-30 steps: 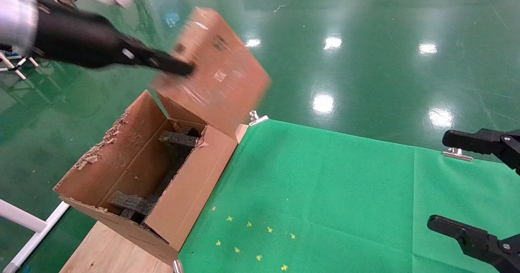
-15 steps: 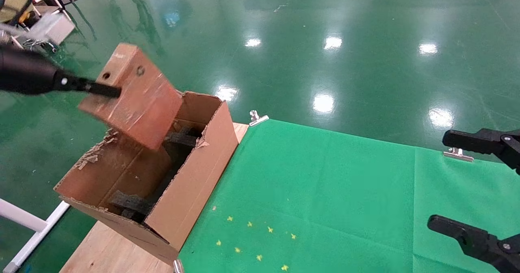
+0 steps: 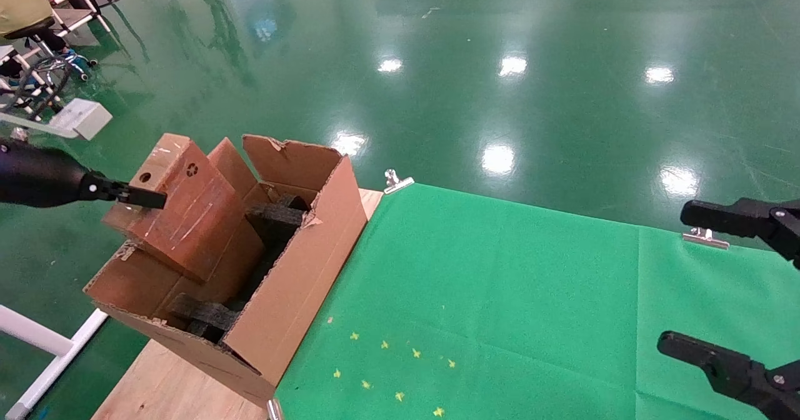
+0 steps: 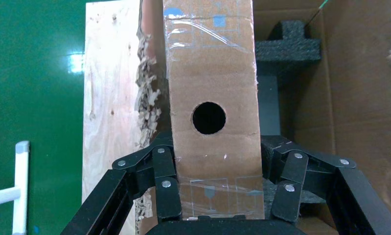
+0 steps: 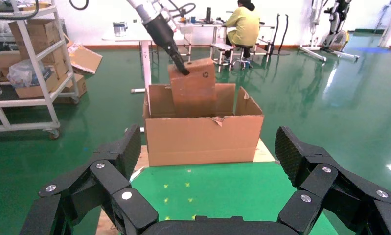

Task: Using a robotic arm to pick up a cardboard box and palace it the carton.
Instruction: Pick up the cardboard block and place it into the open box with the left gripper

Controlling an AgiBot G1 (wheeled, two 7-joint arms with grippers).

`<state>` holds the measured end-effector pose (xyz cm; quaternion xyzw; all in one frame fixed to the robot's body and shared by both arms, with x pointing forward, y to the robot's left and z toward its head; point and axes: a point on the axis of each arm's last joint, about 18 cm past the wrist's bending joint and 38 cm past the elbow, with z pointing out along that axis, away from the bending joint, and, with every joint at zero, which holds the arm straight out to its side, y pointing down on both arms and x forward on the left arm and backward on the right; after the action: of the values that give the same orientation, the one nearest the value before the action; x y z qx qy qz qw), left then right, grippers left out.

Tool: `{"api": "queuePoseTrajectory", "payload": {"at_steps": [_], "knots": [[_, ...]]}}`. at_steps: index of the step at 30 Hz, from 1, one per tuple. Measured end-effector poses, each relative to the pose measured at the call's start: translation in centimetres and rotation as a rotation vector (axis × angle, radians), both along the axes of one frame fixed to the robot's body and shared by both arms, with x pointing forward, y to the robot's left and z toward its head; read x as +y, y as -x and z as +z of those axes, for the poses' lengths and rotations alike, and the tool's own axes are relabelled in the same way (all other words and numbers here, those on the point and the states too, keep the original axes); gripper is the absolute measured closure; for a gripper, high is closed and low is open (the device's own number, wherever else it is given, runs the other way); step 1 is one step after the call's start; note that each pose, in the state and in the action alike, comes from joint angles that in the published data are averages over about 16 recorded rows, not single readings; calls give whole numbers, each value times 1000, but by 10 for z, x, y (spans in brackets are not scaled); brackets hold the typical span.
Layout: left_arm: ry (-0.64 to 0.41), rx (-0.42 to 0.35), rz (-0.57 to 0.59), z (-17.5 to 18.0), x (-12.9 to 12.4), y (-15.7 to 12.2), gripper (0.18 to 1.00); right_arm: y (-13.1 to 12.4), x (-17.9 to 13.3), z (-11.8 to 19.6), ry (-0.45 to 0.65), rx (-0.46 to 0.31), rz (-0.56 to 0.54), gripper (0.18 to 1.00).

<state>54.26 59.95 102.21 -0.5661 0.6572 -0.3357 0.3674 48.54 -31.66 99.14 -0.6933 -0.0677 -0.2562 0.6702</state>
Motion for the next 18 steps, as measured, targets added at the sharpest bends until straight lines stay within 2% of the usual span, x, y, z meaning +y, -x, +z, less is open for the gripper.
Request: {"api": "queuePoseTrajectory", "payload": {"at_steps": [18], "knots": [[1,52,77,-49,19,-18,877,0,0,0,0,0,0,178]]}}
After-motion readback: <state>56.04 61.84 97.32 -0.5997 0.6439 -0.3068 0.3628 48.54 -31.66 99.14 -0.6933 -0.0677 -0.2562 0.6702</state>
